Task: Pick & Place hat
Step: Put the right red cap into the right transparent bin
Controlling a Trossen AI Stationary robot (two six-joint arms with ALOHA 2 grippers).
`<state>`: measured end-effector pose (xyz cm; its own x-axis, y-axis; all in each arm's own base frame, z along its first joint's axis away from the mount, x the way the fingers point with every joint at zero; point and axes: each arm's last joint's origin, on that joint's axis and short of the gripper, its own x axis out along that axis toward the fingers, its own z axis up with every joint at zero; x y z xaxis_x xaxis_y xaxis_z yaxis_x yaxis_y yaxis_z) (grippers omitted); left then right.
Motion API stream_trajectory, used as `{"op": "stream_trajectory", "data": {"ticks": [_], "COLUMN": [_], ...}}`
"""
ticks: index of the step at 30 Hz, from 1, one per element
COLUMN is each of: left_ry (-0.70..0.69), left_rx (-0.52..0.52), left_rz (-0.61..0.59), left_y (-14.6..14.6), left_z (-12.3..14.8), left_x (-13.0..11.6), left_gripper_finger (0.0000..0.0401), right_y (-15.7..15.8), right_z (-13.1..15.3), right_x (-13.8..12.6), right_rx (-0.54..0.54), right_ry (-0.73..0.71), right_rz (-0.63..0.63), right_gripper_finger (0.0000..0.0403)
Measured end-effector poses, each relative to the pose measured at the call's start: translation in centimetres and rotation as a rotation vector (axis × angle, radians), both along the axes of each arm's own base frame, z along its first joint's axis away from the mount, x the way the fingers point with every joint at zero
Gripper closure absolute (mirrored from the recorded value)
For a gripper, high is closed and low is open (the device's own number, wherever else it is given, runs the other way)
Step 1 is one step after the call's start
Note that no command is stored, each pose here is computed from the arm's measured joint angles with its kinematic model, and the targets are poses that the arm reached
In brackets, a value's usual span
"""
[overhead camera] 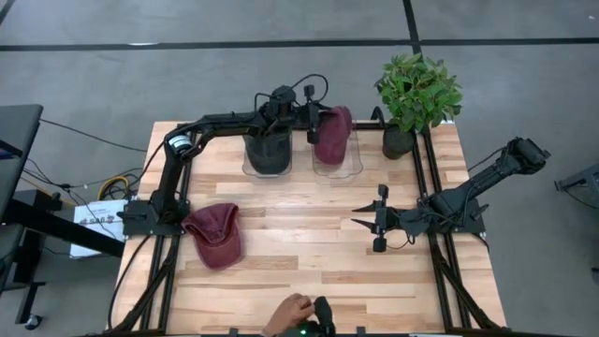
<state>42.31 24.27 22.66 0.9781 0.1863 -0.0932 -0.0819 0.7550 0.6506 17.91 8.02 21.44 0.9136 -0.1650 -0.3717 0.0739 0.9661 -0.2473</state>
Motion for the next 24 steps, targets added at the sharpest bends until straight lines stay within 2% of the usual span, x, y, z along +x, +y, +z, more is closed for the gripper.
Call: {"op": "stream_trajectory", "data": {"ticks": [8, 12, 20, 24], "left_ry": [0.015, 0.011, 0.005, 0.019], "left_rx": [-0.013, -0.095, -0.11, -0.031], "left_rz": [-0.026, -0.018, 0.001, -0.007], "left_y": [-1.1, -1.1, -0.4, -0.4], "left_z": [-0.2, -0.3, -0.3, -0.2], "left_x": [0.6, 0.6, 0.2, 0.2], "left_gripper_finger": [0.0282, 0.0267, 0.0269, 0.0279], "right_y": [0.0, 0.0, 0.0, 0.0], "right_z": [0.0, 0.0, 0.0, 0.0], "right_x": [0.0, 0.0, 0.0, 0.0], "right_rx": [0.0, 0.001, 0.0, 0.0], "right_ry": [0.0, 0.0, 0.002, 0.001], "right_rz": [0.0, 0.0, 0.0, 0.0], "right_gripper_finger": [0.0301, 0.0301, 0.0301, 0.0301]}}
